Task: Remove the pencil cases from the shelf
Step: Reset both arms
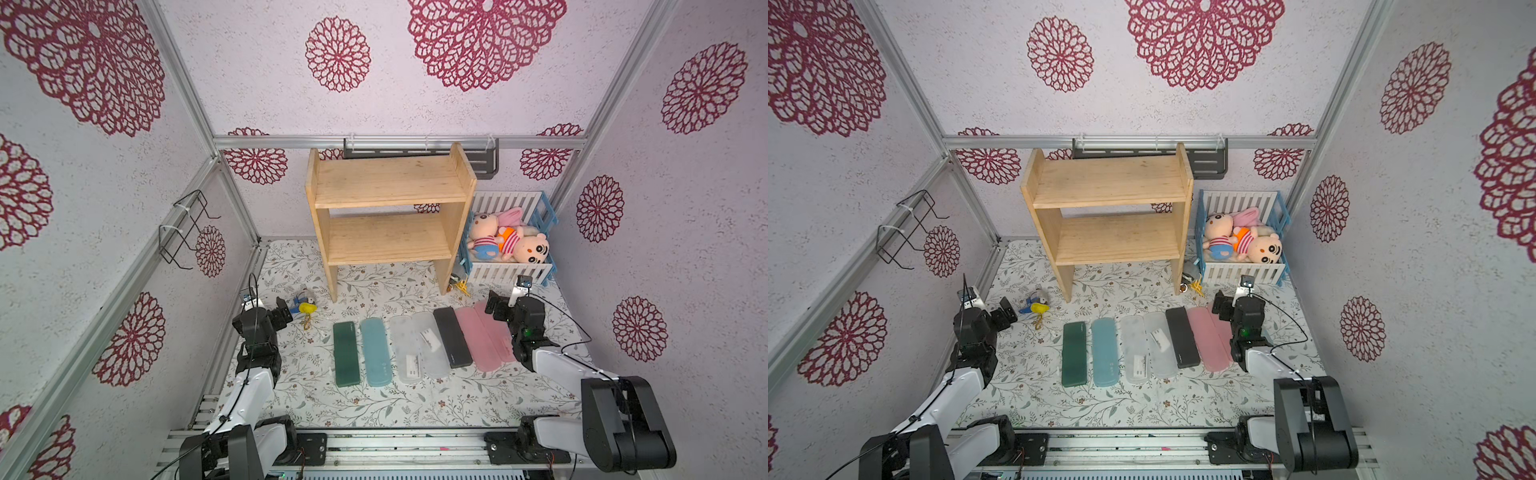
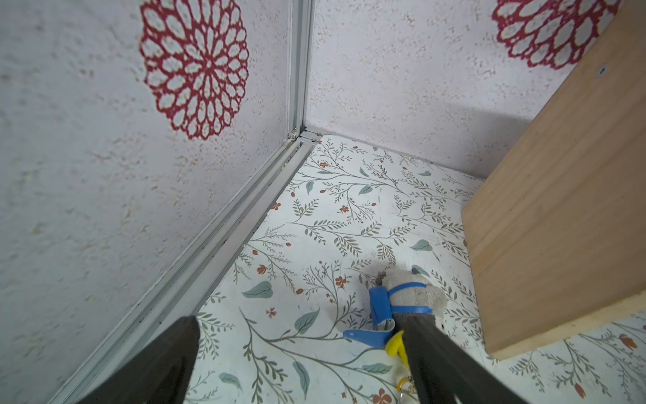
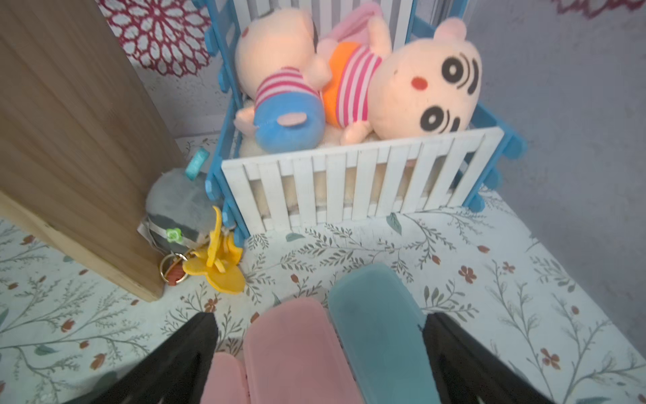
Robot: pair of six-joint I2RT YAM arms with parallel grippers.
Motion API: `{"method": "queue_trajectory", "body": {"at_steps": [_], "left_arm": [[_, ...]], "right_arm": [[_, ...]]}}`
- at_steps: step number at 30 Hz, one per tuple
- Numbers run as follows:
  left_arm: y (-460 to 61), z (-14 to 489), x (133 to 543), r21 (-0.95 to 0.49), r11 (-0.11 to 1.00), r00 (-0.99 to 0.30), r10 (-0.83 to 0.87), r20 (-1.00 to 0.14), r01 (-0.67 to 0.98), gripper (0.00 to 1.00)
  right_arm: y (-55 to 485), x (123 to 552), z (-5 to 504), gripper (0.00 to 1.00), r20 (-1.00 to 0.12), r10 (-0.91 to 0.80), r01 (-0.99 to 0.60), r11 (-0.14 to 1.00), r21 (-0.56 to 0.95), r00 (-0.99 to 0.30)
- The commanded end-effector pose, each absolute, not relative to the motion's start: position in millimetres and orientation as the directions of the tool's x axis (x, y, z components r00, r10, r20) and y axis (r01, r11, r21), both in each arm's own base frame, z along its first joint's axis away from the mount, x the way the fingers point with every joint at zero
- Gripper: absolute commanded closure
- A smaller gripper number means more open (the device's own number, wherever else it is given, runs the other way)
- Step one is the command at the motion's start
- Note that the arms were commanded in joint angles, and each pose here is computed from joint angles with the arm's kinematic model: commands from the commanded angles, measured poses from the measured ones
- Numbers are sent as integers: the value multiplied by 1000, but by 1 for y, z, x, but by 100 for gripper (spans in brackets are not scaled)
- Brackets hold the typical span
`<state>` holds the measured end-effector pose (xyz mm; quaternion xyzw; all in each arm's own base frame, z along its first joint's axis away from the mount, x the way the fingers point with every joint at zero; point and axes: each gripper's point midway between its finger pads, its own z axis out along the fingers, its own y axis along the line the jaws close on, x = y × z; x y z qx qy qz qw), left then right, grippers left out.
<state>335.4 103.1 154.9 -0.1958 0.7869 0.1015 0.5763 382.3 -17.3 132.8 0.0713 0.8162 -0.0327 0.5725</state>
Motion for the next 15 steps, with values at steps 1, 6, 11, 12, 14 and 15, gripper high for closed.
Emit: {"method": "queue_trajectory", "body": {"at_steps": [1,6,11,12,14,15], "left_arm": [[101,176,345,-72,927,-144,-133,-981,-368,3],[105,161,352,-93,934,-132,-147,-980,-345,3],[92,155,369,-180,949,-103,-212,-972,-258,3],[97,150,372,-181,942,-102,-217,-971,-282,3],[93,130,379,-168,948,-129,-208,-970,-270,3],[89,129,381,-143,955,-82,-169,-982,-259,3]], "right_arm": [[-15,390,185,1,-996,48,110,993,40,-74],[-12,387,164,1,-996,43,94,995,36,-75],[-4,388,158,1,-999,12,67,998,9,-43],[1,385,158,1,-999,-4,54,999,-6,-33],[3,375,156,1,-1000,-13,50,999,-13,1],[1,369,161,1,-999,-14,60,998,-12,34]]}}
